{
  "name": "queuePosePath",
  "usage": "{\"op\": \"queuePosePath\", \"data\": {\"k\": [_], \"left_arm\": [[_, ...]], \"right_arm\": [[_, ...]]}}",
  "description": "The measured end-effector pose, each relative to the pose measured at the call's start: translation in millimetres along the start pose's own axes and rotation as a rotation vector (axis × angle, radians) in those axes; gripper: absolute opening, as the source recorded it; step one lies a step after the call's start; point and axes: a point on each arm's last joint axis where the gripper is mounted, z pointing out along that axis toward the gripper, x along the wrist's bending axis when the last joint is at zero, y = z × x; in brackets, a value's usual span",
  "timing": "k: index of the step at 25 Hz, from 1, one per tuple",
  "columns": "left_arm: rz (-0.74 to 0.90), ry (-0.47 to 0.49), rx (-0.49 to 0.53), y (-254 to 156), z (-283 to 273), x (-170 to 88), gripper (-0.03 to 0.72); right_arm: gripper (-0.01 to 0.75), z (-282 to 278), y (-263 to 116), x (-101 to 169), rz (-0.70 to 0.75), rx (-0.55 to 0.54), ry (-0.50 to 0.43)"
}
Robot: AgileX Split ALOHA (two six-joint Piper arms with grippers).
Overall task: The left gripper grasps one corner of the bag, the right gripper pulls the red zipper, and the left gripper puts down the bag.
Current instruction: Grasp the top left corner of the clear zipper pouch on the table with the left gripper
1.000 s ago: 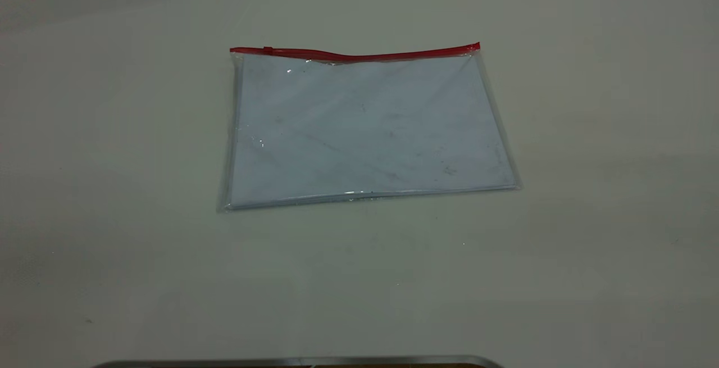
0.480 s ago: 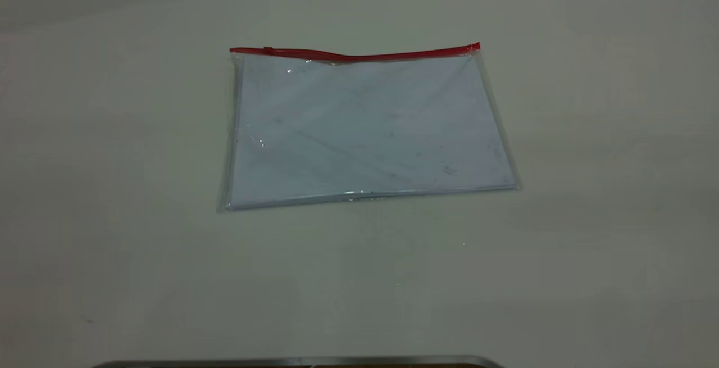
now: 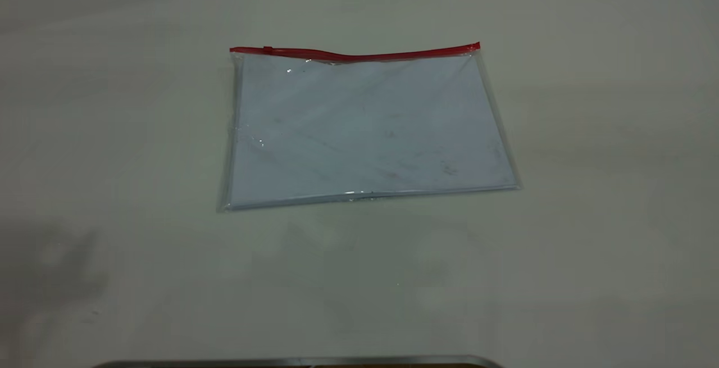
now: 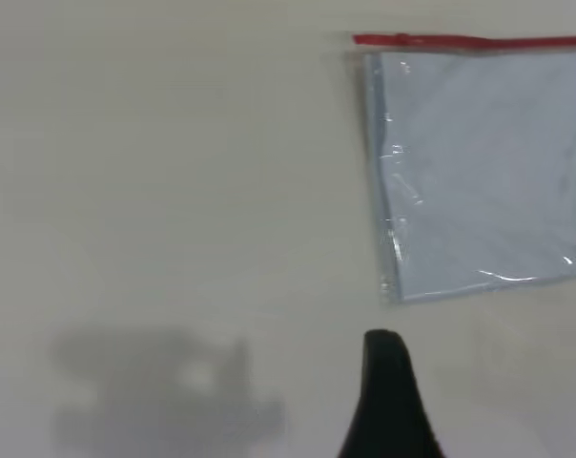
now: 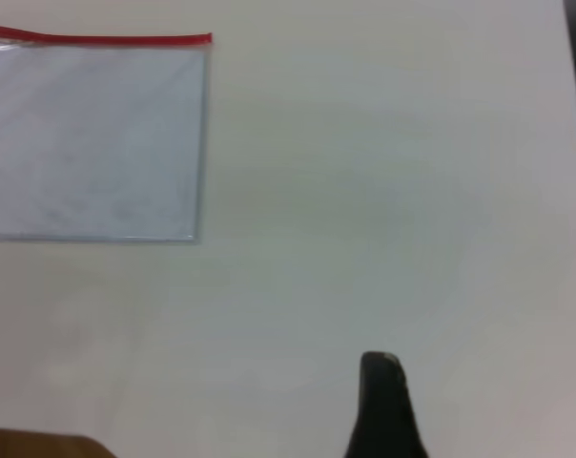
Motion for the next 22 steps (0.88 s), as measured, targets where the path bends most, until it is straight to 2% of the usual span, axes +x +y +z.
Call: {"op": "queuePosePath", "data": {"k": [14, 22], "left_arm": [[0.023, -0.121, 0.174, 41, 158, 24, 0.59], [0.032, -0.181, 0.202, 51, 240, 38, 0.59]], "right_arm": [[0.576, 70, 33, -3, 0.038, 0.181, 0.034], [0.576, 127, 63, -10, 0.009, 0.254, 0.005]]}}
